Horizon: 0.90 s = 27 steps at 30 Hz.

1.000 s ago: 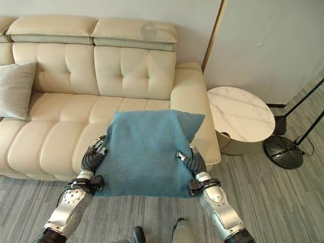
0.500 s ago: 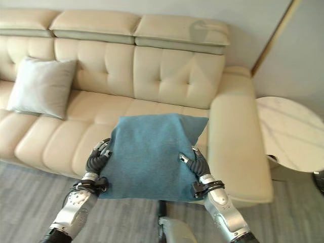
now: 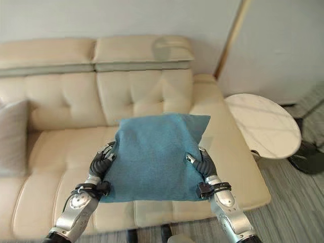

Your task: Pick up all the scattered cushions and arrange them neatly on the sofa.

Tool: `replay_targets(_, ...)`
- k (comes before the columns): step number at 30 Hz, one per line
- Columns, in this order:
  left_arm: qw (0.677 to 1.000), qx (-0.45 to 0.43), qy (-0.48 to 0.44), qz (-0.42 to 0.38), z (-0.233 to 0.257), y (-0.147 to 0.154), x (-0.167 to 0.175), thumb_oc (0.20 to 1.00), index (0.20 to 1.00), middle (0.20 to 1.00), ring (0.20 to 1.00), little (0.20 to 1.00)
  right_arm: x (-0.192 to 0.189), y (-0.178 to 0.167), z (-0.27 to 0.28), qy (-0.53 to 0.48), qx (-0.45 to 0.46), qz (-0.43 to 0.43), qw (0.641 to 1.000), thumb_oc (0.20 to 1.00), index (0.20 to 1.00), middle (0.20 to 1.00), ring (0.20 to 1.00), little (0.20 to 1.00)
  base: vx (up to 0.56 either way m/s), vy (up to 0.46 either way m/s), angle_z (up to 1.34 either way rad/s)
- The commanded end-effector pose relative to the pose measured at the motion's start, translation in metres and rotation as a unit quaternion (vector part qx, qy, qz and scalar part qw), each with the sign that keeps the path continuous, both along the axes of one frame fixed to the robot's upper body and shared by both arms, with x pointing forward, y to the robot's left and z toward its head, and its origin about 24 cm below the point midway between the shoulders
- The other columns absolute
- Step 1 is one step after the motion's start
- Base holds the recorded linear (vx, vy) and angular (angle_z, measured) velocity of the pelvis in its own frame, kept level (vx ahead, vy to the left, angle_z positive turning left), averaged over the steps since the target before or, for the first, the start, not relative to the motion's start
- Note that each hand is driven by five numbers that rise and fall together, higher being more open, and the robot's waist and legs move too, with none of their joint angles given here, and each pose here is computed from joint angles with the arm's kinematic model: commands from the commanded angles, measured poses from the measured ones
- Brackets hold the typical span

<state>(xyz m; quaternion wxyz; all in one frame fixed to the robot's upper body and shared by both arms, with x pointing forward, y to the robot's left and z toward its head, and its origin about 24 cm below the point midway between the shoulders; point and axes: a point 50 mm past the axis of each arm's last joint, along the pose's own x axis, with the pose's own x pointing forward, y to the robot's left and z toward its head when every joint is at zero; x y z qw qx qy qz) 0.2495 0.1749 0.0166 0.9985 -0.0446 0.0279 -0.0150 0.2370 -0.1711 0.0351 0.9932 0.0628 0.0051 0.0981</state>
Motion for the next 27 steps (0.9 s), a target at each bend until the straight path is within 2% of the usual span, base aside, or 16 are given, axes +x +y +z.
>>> replay_targets(1,0.991,0.000,-0.111,-0.077,0.038,-0.024,0.003,0.200,0.200,0.200,0.200,0.200,0.013,0.055,0.058,-0.156,0.057,0.119,0.979,0.200,0.200,0.200,0.200,0.200,0.08,0.057,-0.52)
replay_targets(7,0.991,0.013,-0.123,-0.051,0.043,-0.019,0.009,0.200,0.200,0.200,0.200,0.200,0.015,0.068,0.061,-0.166,0.040,0.145,0.975,0.200,0.200,0.200,0.200,0.200,0.07,-0.081,-0.45)
replay_targets(13,0.992,-0.002,-0.119,-0.040,0.040,-0.017,0.008,0.200,0.200,0.200,0.200,0.200,0.017,0.069,0.061,-0.162,0.048,0.147,0.975,0.200,0.200,0.200,0.200,0.200,0.15,-0.117,0.36)
replay_targets(19,0.990,0.011,-0.136,-0.024,0.048,-0.014,0.018,0.200,0.200,0.200,0.200,0.200,0.026,0.080,0.082,-0.208,0.049,0.145,0.966,0.200,0.200,0.200,0.200,0.200,0.02,-0.049,0.04)
replay_targets(25,0.978,-0.018,-0.209,0.014,0.085,-0.017,0.047,0.200,0.200,0.200,0.200,0.200,0.040,0.113,0.126,-0.285,0.086,0.156,0.942,0.200,0.200,0.200,0.200,0.200,-0.13,0.002,-0.08)
replay_targets(27,0.964,-0.020,-0.261,0.041,0.115,-0.016,0.066,0.200,0.200,0.200,0.200,0.200,0.049,0.134,0.153,-0.319,0.104,0.162,0.928,0.200,0.200,0.200,0.200,0.200,-0.18,0.039,-0.15)
